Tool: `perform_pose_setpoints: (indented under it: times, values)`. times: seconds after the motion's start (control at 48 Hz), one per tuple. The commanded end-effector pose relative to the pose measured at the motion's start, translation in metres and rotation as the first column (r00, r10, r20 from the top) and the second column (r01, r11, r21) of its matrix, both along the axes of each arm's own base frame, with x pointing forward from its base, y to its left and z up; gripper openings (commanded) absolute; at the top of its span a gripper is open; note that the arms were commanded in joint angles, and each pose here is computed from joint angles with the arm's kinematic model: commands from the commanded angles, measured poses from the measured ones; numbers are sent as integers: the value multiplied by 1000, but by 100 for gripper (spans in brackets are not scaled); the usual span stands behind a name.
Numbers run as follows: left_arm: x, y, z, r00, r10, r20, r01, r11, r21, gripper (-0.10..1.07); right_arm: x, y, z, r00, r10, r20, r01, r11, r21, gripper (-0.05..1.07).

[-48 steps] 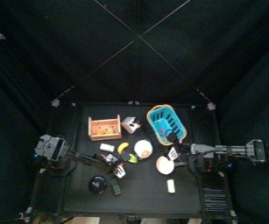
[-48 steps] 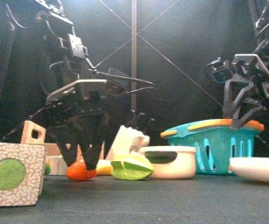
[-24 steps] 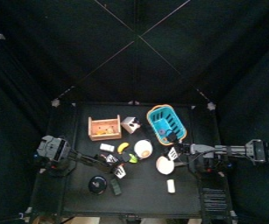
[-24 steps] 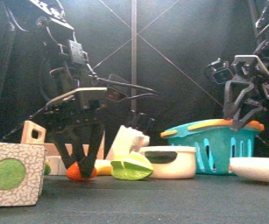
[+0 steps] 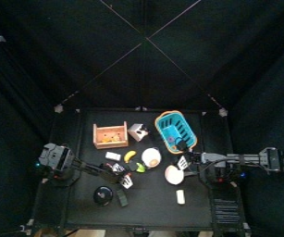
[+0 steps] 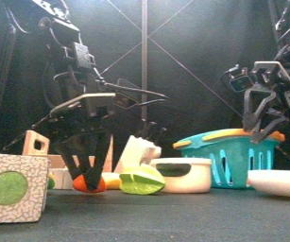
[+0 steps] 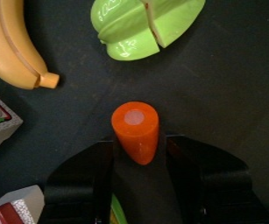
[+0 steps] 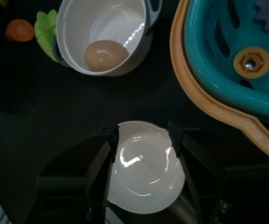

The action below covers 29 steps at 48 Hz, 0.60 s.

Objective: Grab carrot bottom

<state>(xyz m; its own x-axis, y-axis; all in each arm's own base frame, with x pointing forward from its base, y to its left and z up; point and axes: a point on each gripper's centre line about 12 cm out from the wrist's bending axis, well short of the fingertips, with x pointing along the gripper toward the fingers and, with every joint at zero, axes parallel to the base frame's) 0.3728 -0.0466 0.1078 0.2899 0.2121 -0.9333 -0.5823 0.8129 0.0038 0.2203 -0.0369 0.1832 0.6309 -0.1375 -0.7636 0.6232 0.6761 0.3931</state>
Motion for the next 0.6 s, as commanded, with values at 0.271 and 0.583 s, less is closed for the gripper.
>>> perform_pose_setpoints:
  times: [0.271, 0.583]
  values:
    - [0, 2, 36, 995, -16, 94, 16, 1000, 6, 76, 2, 0, 4, 1000, 4, 18, -4, 1000, -5, 84]
    - [-1, 2, 36, 996, -17, 92, 16, 1000, 6, 76, 3, 0, 4, 1000, 6, 18, -6, 1000, -6, 84]
